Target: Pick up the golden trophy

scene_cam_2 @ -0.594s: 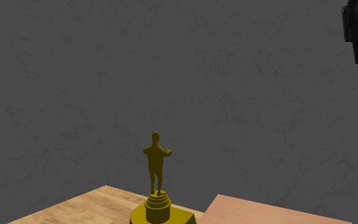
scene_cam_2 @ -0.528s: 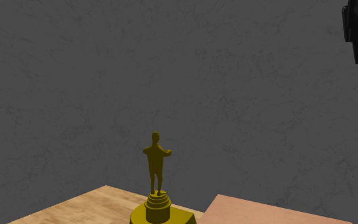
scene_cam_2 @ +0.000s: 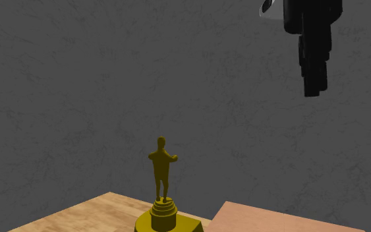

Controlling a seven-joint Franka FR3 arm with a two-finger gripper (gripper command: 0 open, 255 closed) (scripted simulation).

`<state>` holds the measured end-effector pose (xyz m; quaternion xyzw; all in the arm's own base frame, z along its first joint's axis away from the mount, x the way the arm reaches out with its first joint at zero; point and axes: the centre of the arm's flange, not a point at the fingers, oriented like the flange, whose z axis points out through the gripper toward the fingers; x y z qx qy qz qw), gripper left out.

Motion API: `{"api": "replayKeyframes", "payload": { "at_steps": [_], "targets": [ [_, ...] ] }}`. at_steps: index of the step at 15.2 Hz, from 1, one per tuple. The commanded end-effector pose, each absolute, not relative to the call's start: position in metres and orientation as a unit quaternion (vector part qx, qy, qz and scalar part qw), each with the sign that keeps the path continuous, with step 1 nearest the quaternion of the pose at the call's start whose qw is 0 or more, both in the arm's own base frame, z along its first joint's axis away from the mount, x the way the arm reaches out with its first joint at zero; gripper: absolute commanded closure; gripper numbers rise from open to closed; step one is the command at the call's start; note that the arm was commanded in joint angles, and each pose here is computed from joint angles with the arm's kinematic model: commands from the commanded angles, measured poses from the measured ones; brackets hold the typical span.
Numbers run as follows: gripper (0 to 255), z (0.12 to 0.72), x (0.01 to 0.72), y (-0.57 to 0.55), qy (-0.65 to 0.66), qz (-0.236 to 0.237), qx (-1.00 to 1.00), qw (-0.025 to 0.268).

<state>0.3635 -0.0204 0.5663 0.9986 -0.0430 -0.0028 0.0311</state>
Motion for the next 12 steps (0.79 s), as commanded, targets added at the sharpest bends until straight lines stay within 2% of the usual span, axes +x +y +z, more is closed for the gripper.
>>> {"api": "replayKeyframes", "payload": {
  "at_steps": [1, 12],
  "targets": [
    [0, 0.554, 0.383, -0.026, -0.039, 0.009, 0.999, 0.029],
    [0, 0.504, 0.500, -0.052, -0.017, 0.069, 0.997, 0.018]
  ]
}}
